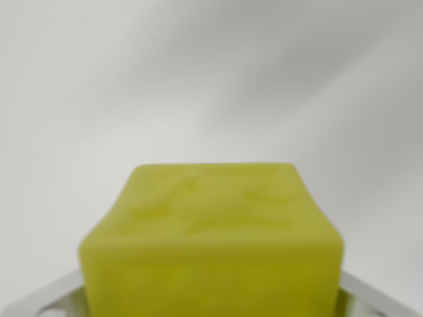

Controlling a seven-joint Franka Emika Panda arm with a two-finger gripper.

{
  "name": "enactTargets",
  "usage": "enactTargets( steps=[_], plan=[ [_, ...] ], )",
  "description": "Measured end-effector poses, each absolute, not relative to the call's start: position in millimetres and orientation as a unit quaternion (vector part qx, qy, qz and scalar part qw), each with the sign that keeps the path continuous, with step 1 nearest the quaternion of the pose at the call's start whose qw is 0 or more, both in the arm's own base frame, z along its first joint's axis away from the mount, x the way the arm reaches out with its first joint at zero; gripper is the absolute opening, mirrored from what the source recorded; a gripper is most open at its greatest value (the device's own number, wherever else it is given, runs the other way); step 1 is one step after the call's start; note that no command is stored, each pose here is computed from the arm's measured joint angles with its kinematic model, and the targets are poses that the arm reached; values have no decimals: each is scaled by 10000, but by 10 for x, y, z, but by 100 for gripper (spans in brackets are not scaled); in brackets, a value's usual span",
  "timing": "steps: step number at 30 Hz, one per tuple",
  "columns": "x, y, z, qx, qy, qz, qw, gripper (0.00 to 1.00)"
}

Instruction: Pick yellow cube

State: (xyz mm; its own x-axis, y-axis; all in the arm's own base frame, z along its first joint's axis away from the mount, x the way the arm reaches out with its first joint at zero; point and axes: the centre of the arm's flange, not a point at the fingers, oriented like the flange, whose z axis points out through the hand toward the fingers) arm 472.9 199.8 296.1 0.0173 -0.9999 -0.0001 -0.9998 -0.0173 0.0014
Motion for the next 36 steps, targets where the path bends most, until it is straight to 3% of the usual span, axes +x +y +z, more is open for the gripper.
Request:
enactTargets(
  steps=[36],
  plan=[
    [4730,1998,3562,7132,-7010,-6,6,0]
  ],
)
